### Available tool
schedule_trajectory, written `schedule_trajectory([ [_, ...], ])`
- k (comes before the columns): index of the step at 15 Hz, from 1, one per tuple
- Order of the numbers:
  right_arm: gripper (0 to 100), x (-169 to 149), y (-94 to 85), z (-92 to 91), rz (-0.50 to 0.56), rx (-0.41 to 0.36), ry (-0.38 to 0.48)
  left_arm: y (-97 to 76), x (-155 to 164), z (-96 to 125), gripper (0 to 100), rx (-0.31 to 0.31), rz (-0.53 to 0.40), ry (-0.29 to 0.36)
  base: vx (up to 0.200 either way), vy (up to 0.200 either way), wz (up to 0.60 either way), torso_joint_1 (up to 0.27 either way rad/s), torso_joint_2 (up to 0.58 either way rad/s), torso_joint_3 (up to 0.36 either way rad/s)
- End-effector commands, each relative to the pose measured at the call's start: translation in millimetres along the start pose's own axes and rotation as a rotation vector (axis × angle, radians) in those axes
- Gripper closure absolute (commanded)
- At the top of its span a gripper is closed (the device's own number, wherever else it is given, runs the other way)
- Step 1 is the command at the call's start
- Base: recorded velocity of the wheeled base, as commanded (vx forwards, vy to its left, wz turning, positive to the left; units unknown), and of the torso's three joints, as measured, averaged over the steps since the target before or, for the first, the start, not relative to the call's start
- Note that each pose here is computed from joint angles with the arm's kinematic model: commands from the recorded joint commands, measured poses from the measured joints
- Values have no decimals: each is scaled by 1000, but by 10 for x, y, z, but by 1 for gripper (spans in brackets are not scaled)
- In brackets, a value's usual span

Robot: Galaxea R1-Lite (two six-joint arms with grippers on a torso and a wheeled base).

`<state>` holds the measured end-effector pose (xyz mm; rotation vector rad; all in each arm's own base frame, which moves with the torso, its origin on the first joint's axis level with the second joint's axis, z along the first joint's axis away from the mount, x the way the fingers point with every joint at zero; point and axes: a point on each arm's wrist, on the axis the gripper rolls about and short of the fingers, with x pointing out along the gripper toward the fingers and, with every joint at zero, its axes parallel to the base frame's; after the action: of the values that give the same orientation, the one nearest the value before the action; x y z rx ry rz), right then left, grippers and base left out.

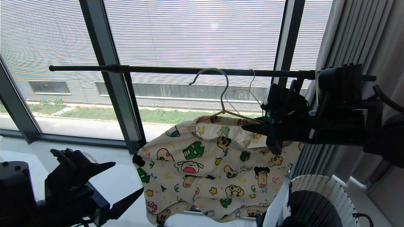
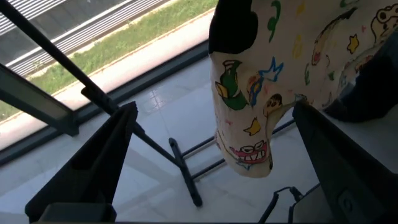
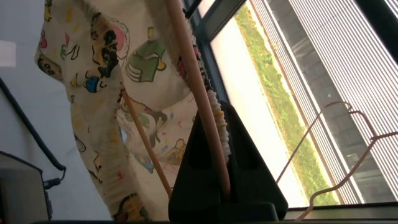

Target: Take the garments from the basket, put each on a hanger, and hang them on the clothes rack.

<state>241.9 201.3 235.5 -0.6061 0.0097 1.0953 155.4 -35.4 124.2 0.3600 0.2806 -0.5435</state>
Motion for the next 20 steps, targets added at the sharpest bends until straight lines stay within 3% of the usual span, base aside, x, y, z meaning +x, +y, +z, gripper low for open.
schedule_trajectory([
  [1, 100, -22, 35, 20, 6, -4, -9, 20, 119, -60, 0, -20, -19, 53, 0, 0, 0, 0, 0, 0],
  [3, 100, -31, 69, 58, 14, -10, -20, 59, 186, -28, 0, -25, -17, 52, 0, 0, 0, 0, 0, 0],
  [5, 100, -40, 92, 90, 20, -14, -30, 75, 196, 2, 0, -78, -12, 41, 0, 0, 0, 0, 0, 0],
  [6, 100, -37, 98, 99, 22, -14, -33, 73, 189, 2, 100, -88, -11, 40, 0, 0, 0, 0, 0, 0],
  [14, 100, -85, 102, 147, 15, -6, -48, 79, 158, -2, 100, -99, 2, 31, 0, 0, 0, 0, 0, 0],
  [18, 100, -96, 66, 176, -17, 29, -73, 302, 144, -159, 100, -161, 115, 100, 0, 0, 0, 0, 0, 0],
  [20, 100, -87, 58, 174, -38, 44, -70, 330, 126, -180, 100, -168, 134, 106, 0, 0, 0, 0, 0, 0],
])
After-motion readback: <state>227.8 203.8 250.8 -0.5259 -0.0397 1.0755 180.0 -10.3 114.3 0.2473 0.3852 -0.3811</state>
